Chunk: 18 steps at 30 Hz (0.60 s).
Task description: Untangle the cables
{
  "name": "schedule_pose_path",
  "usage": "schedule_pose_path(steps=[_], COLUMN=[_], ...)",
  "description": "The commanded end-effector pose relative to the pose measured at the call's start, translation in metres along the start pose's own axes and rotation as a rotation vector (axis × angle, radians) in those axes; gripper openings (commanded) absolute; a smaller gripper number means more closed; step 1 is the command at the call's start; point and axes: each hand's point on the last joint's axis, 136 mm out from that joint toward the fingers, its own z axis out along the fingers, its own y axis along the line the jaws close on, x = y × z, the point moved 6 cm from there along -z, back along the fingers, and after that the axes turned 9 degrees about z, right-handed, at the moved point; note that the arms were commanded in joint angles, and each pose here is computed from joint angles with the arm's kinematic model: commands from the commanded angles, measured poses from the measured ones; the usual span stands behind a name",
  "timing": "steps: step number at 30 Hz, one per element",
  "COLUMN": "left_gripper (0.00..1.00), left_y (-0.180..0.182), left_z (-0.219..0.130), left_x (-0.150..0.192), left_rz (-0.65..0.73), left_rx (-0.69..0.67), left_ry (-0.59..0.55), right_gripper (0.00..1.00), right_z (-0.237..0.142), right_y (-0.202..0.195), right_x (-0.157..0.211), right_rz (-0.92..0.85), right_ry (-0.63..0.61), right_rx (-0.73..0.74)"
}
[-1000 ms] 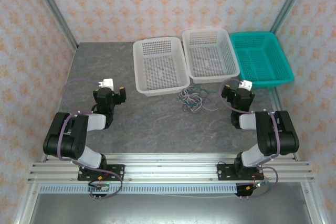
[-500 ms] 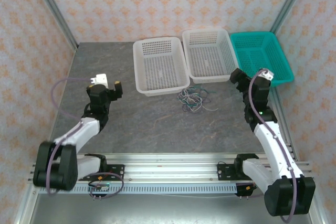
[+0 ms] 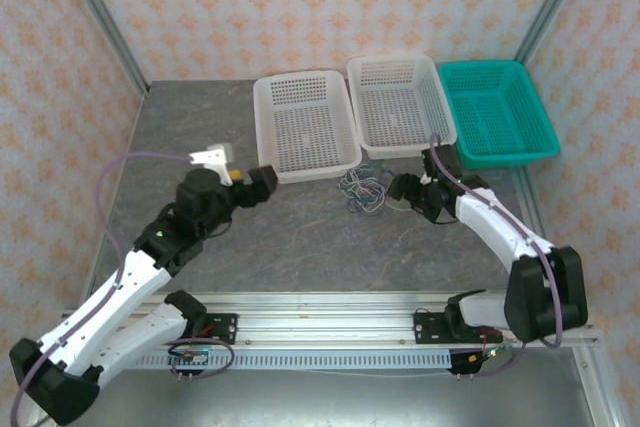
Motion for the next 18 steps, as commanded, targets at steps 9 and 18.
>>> schedule_pose_path(steps=[9, 18], left_gripper=[0.91, 0.87], left_y=[-0.038, -0.037], left_z=[0.019, 0.018], left_x=[0.064, 0.061], left_rz=[-0.052, -0.047], left_rx=[0.115, 0.080], left_ry=[0.185, 0.204], right_gripper=[0.41, 0.00], right_z=[0.057, 0.048], right_y=[0.037, 0.024], right_x=[-0.008, 0.011], right_rz=[-0.047, -0.050], right_ry=[0.003, 0.046], right_rx=[-0.127, -0.117])
